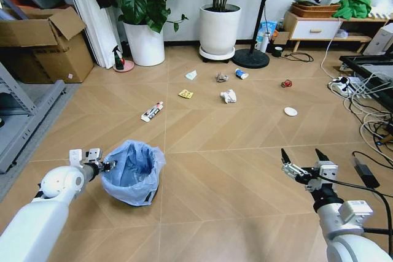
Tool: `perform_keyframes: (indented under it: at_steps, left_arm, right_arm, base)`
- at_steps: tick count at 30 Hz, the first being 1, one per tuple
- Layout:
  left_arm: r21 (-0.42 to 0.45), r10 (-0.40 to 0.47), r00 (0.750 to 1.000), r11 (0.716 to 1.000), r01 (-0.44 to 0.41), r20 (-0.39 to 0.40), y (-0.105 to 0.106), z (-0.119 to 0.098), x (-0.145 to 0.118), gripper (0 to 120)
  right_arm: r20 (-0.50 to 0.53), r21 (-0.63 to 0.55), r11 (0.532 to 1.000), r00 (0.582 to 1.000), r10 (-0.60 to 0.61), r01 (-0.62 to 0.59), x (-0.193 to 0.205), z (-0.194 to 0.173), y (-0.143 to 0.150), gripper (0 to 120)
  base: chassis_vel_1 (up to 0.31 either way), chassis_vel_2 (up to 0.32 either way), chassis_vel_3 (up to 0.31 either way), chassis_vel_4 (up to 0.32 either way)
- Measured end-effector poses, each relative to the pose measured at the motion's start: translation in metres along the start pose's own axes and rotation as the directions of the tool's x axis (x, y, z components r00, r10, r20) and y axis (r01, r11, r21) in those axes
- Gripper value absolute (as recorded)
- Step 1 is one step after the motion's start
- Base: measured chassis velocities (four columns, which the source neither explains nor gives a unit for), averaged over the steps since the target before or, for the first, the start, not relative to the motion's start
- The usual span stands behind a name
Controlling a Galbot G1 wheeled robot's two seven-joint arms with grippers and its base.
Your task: Pick up the trash bin and place the garbage on the floor into it.
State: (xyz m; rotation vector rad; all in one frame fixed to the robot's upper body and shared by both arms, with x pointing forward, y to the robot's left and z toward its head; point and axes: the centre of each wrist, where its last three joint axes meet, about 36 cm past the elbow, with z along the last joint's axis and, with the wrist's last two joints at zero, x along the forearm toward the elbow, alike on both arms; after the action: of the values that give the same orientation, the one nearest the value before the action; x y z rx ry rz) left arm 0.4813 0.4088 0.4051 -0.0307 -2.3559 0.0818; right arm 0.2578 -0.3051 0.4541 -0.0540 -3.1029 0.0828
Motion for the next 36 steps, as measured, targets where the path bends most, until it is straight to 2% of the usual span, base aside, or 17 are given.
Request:
perform_keyframes:
  at_steps: [1,2,3,6,8,16,22,27,33,36]
  left_arm:
    - [-0.002,0.002,1.0,1.0,-0.002,-0.001,0.0,0.0,-0.001,22]
    - [-0.002,0.002,1.0,1.0,-0.002,-0.001,0.0,0.0,-0.001,22]
    - [-0.003,0.004,1.0,1.0,-0.004,-0.002,-0.001,0.0,-0.001,15]
    - [-0.007,0.003,1.0,1.0,-0.003,-0.006,-0.001,0.002,-0.003,9]
    - [-0.009,0.004,1.0,1.0,-0.004,-0.008,-0.001,0.002,-0.003,0]
    - [-0.006,0.006,1.0,1.0,-0.006,-0.007,-0.001,0.005,0.0,0]
    - [0.007,0.002,1.0,1.0,-0.002,0.022,0.0,0.007,0.015,0]
    - [0.013,-0.02,0.997,1.0,0.019,0.076,-0.003,0.006,0.042,0]
    - [0.025,-0.079,0.984,0.997,0.076,0.159,-0.023,0.005,0.074,0]
    - [0.044,-0.103,0.97,0.994,0.096,0.221,-0.036,0.006,0.102,0]
  right_arm:
    - [0.001,0.001,1.0,1.0,0.002,-0.002,0.0,0.0,-0.001,100]
    - [0.001,0.001,1.0,1.0,0.002,-0.002,0.0,0.0,-0.001,100]
    - [0.001,0.001,1.0,1.0,0.002,-0.002,0.0,0.0,-0.001,100]
    - [0.001,0.001,1.0,1.0,0.003,-0.003,0.0,0.0,-0.001,100]
    - [0.002,0.001,1.0,1.0,0.007,-0.007,0.0,0.0,-0.001,100]
    - [0.003,-0.001,1.0,1.0,0.014,-0.014,0.0,-0.001,-0.002,100]
    - [0.015,-0.007,1.0,1.0,0.021,-0.021,-0.002,-0.005,-0.003,100]
    - [0.026,-0.035,0.999,0.999,0.027,-0.026,-0.006,-0.013,-0.005,100]
    - [0.03,-0.087,0.994,0.998,0.062,-0.059,-0.007,-0.022,-0.003,100]
    - [0.045,-0.082,0.995,0.997,0.057,-0.053,-0.008,-0.027,-0.001,100]
  base:
    - [0.0,0.0,0.0,0.0]
    - [0.0,0.0,0.0,0.0]
    - [0.0,0.0,0.0,0.0]
    - [0.0,0.0,0.0,0.0]
    - [0.0,0.0,0.0,0.0]
    - [0.0,0.0,0.0,0.0]
    - [0.0,0.0,0.0,0.0]
    - [0.0,0.0,0.0,0.0]
    - [0.0,0.0,0.0,0.0]
    - [0.0,0.0,0.0,0.0]
